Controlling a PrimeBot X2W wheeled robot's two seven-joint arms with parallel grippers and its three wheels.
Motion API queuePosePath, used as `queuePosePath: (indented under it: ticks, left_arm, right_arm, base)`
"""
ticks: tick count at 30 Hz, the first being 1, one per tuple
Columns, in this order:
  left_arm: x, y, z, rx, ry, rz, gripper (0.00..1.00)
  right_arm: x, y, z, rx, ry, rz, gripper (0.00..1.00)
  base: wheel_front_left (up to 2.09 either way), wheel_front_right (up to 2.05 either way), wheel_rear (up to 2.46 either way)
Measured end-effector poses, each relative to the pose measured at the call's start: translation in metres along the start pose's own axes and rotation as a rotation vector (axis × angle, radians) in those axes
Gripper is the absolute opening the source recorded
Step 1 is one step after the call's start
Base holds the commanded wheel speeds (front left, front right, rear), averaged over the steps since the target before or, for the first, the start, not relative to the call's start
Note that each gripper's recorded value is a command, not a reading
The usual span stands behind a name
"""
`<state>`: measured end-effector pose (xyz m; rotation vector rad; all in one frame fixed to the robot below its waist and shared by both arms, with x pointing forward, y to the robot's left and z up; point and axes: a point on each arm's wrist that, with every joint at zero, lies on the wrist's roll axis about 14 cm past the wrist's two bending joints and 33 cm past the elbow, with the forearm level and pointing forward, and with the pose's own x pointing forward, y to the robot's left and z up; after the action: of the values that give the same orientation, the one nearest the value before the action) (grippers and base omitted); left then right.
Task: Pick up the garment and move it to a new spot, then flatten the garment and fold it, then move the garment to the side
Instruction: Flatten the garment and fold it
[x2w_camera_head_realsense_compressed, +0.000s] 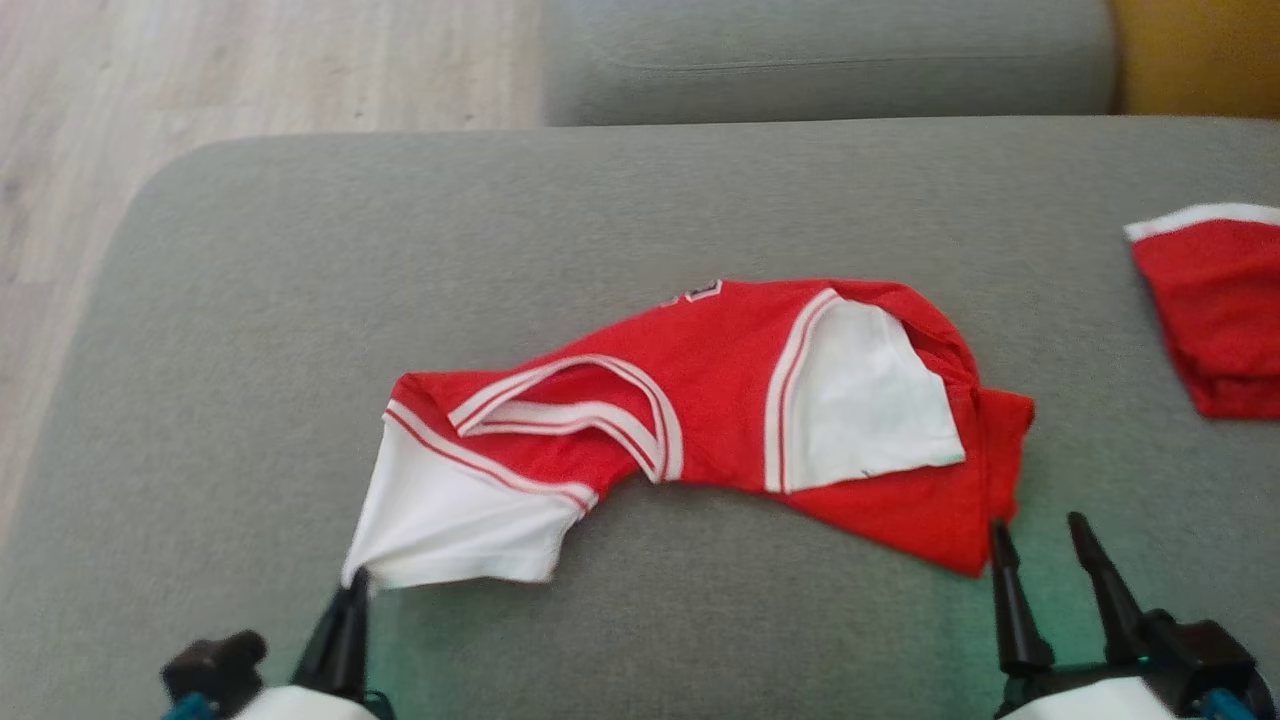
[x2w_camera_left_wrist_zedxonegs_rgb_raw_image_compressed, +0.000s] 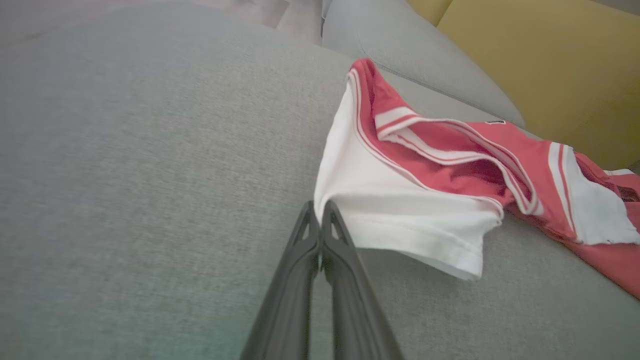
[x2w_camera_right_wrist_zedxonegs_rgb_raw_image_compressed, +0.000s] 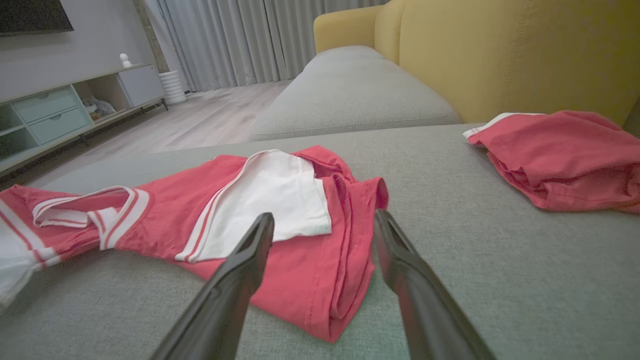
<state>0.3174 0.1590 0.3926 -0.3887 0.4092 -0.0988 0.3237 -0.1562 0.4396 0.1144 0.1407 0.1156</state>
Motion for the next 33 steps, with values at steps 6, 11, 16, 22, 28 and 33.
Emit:
queuePosePath:
  ticks: [6,11,16,22,28,33]
  left_arm:
    - [-0.014,0.027,0.029,0.006,-0.084,0.093,0.0]
    - [-0.017,0.032,0.03,-0.005,-0.087,0.114,0.0]
    - [-0.017,0.037,0.028,-0.01,-0.079,0.133,0.0]
    - [-0.018,0.039,0.025,-0.016,-0.071,0.145,0.0]
    - [-0.012,0.037,0.032,-0.01,-0.085,0.137,0.0]
    - [-0.012,0.039,0.029,-0.003,-0.076,0.143,0.0]
  right_arm:
    - [0.011,-0.001,-0.009,-0.023,0.04,0.035,1.0]
    - [0.036,0.003,-0.007,-0.075,0.044,0.098,1.0]
    - [0.065,0.005,-0.009,-0.129,0.06,0.148,1.0]
    - [0.085,0.011,-0.029,-0.184,0.136,0.198,1.0]
    - [0.098,0.016,-0.039,-0.196,0.176,0.223,0.54]
    - [0.103,0.017,-0.046,-0.191,0.203,0.226,0.24]
  base:
    - [0.0,0.0,0.0]
    - [0.0,0.0,0.0]
    - [0.0,0.0,0.0]
    - [0.0,0.0,0.0]
    - [0.0,0.0,0.0]
    - [0.0,0.0,0.0]
